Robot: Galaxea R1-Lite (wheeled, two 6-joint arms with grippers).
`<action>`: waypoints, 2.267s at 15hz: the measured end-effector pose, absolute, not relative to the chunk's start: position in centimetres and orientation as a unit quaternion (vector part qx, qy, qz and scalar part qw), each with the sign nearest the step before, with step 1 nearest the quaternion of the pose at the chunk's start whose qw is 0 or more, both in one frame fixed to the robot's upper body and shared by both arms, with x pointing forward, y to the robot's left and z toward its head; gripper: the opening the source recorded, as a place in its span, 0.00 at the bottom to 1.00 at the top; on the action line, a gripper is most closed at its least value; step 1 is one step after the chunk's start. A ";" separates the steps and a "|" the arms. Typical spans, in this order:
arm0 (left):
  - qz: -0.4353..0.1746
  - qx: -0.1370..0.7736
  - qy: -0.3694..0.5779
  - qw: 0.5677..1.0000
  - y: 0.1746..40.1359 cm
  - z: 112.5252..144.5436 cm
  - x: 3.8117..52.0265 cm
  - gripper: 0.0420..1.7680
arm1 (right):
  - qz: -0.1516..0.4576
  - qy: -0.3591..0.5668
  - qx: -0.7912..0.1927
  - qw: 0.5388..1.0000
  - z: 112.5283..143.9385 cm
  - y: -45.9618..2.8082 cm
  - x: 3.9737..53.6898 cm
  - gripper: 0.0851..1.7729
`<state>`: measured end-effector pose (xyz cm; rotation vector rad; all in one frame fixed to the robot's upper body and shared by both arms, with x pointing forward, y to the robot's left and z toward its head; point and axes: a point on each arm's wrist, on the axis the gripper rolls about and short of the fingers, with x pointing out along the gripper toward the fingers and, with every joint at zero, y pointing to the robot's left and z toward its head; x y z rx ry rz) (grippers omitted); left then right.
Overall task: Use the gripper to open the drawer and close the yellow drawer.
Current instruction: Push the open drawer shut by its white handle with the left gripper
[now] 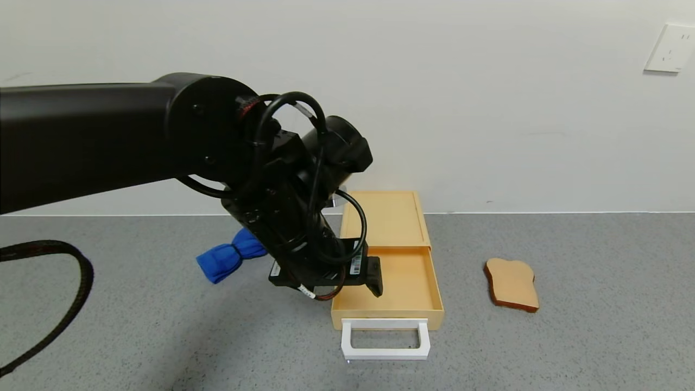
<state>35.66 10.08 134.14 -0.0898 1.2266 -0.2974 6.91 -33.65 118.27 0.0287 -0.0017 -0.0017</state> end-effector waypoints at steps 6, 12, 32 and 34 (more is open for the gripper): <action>-0.117 -0.014 0.613 0.781 6.1 131.0 34.6 0.97 | -0.001 -0.001 0.015 1.000 118.3 -33.7 6.9 0.96; -0.107 -0.003 0.621 0.777 4.1 127.8 35.9 0.97 | -0.001 -0.001 0.014 1.000 118.3 -33.7 6.9 0.96; -0.048 0.008 0.556 0.830 1.6 123.2 38.6 0.97 | -0.001 -0.001 0.015 1.000 118.3 -33.7 6.9 0.96; -0.045 0.009 0.545 0.837 1.6 123.2 38.9 0.97 | -0.001 -0.001 0.014 1.000 118.3 -33.7 6.9 0.96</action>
